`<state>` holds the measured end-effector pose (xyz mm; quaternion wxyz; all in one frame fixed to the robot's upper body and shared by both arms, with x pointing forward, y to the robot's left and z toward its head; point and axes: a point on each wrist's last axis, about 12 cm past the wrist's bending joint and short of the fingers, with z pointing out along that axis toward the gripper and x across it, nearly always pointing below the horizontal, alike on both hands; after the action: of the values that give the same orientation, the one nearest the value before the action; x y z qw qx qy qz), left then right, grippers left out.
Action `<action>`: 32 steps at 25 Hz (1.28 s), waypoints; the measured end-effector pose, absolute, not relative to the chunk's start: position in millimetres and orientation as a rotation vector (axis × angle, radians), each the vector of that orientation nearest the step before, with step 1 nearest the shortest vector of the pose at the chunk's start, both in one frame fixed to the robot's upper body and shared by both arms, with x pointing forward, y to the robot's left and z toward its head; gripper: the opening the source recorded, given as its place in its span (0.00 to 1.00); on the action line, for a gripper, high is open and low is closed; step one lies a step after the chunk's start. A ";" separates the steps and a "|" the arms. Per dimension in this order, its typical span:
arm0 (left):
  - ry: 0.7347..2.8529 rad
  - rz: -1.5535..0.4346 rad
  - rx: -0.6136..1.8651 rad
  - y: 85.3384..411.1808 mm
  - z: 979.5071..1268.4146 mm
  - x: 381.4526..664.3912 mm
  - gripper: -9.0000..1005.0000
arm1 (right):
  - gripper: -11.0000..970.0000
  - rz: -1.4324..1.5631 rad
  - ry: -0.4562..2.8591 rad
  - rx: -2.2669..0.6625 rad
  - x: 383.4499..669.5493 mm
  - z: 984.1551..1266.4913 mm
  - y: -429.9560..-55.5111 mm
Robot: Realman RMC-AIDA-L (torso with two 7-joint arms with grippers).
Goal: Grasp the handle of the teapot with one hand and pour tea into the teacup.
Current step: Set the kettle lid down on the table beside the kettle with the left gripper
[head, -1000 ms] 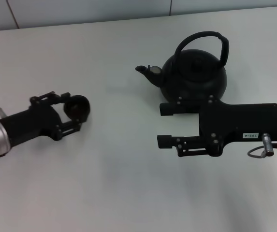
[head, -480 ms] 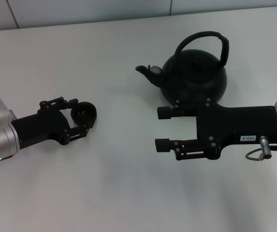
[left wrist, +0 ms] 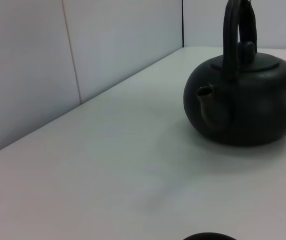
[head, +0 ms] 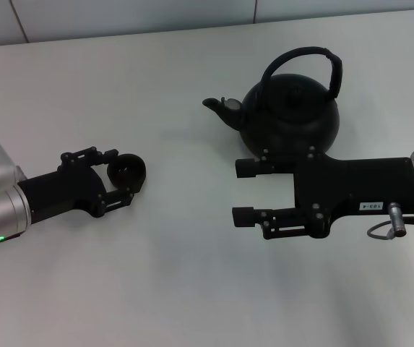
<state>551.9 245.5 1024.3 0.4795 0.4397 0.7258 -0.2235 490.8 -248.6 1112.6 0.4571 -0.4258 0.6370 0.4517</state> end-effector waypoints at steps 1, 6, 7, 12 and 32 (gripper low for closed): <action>1.774 -0.549 1.069 244.9 1025.0 553.0 0.76 | 0.75 1.113 1.570 -1.049 490.8 1112.6 -248.7; 1.780 -0.553 1.061 244.2 1026.4 555.3 0.77 | 0.75 1.113 1.570 -1.050 490.8 1112.7 -248.6; 1.780 -0.553 1.061 244.2 1026.4 555.3 0.77 | 0.75 1.113 1.569 -1.050 490.8 1112.7 -248.5; 1.781 -0.552 1.061 243.7 1026.2 555.4 0.78 | 0.75 1.113 1.569 -1.049 490.8 1112.6 -248.4; 1.615 -0.602 1.047 278.3 1058.2 533.4 0.82 | 0.75 1.029 1.614 -0.963 495.8 1108.4 -258.8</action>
<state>533.4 278.3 1058.2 0.5332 0.4391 0.6776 -0.2526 495.8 -258.8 1108.4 0.4787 -0.3945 0.6614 0.4217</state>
